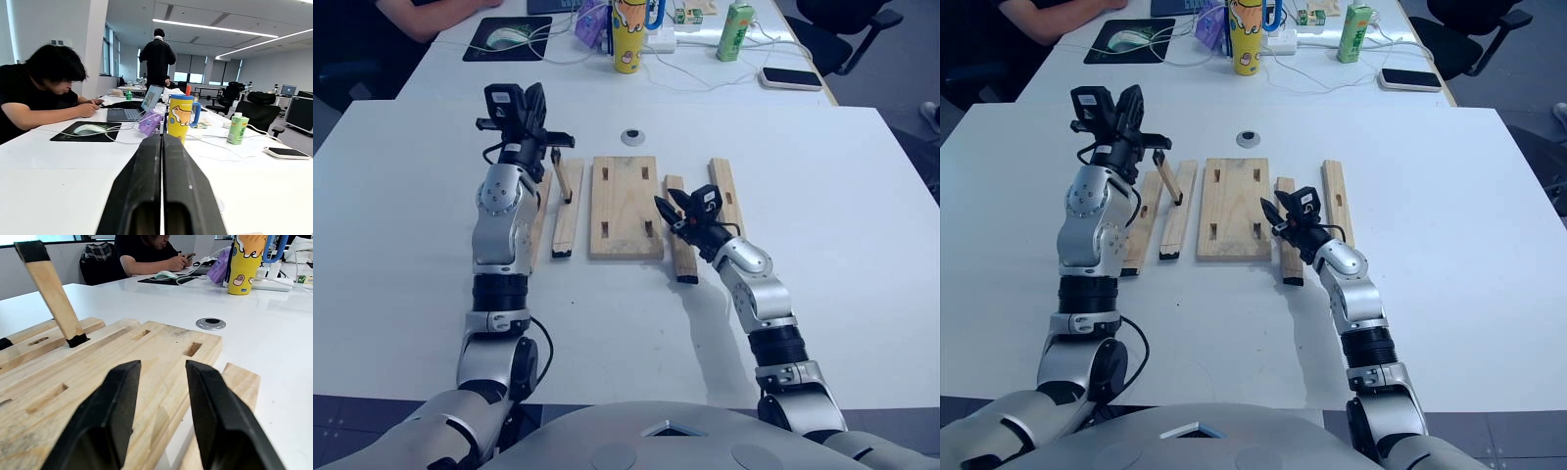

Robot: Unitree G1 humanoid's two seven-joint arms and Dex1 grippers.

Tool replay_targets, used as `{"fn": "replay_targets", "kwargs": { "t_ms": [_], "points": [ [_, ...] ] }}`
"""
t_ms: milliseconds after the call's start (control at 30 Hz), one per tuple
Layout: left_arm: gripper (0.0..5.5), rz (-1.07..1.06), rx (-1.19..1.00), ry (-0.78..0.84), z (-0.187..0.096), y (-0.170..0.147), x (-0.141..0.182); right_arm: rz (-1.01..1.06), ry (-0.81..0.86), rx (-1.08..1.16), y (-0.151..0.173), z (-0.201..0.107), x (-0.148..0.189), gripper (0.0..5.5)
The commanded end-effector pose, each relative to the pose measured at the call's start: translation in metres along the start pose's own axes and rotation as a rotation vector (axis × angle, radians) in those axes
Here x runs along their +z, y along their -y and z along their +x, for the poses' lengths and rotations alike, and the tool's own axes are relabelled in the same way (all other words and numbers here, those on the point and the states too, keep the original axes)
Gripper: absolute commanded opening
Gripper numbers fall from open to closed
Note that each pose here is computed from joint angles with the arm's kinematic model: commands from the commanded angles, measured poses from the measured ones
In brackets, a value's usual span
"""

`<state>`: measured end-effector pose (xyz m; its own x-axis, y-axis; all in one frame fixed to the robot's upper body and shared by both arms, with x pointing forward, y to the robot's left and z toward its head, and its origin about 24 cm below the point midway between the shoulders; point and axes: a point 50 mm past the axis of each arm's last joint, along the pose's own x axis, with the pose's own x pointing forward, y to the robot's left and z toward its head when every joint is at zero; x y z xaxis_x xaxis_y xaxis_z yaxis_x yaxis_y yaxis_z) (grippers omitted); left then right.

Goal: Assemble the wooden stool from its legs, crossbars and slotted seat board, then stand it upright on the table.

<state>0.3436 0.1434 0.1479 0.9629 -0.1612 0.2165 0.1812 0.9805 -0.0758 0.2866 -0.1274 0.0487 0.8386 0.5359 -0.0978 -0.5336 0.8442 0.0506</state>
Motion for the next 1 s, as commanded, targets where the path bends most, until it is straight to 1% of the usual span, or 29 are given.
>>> {"fn": "replay_targets", "kwargs": {
  "t_ms": [33,200,367,600,700,733,767,833,900,933,1000],
  "points": [
    [0.02,0.018,-0.052,0.035,0.01,0.009,0.008,-0.005,0.016,-0.003,-0.002,0.004,0.003,1.7],
    [0.02,0.028,-0.065,0.061,0.022,0.011,0.016,-0.009,0.021,-0.002,-0.003,0.007,0.003,1.7],
    [0.02,0.031,-0.055,0.074,0.024,0.007,0.018,-0.008,0.025,-0.005,-0.003,0.008,0.003,1.7],
    [0.02,0.034,-0.056,0.148,0.033,0.005,0.038,-0.011,0.025,-0.004,-0.005,0.009,0.003,1.7],
    [0.02,0.05,-0.058,0.156,0.033,0.005,0.038,-0.013,0.024,-0.004,-0.006,0.009,0.002,1.7],
    [0.02,0.072,-0.054,0.112,0.033,0.004,0.031,-0.013,0.024,-0.005,-0.006,0.009,0.001,1.7],
    [0.02,0.099,-0.042,0.027,0.034,0.002,0.016,-0.013,0.023,-0.007,-0.006,0.009,0.001,1.7],
    [0.02,0.133,-0.018,-0.189,0.023,-0.007,-0.029,-0.012,0.024,-0.005,-0.007,0.009,0.001,1.7],
    [0.02,0.123,-0.04,-0.388,0.008,-0.006,-0.072,-0.01,0.023,-0.011,-0.007,0.008,0.0,1.7],
    [0.02,0.134,-0.055,-0.449,0.003,-0.004,-0.084,-0.009,0.022,-0.01,-0.008,0.008,0.0,1.7],
    [0.02,0.13,-0.03,-0.494,-0.001,-0.008,-0.093,-0.012,0.019,-0.003,-0.009,0.01,0.0,1.7]
  ]
}}
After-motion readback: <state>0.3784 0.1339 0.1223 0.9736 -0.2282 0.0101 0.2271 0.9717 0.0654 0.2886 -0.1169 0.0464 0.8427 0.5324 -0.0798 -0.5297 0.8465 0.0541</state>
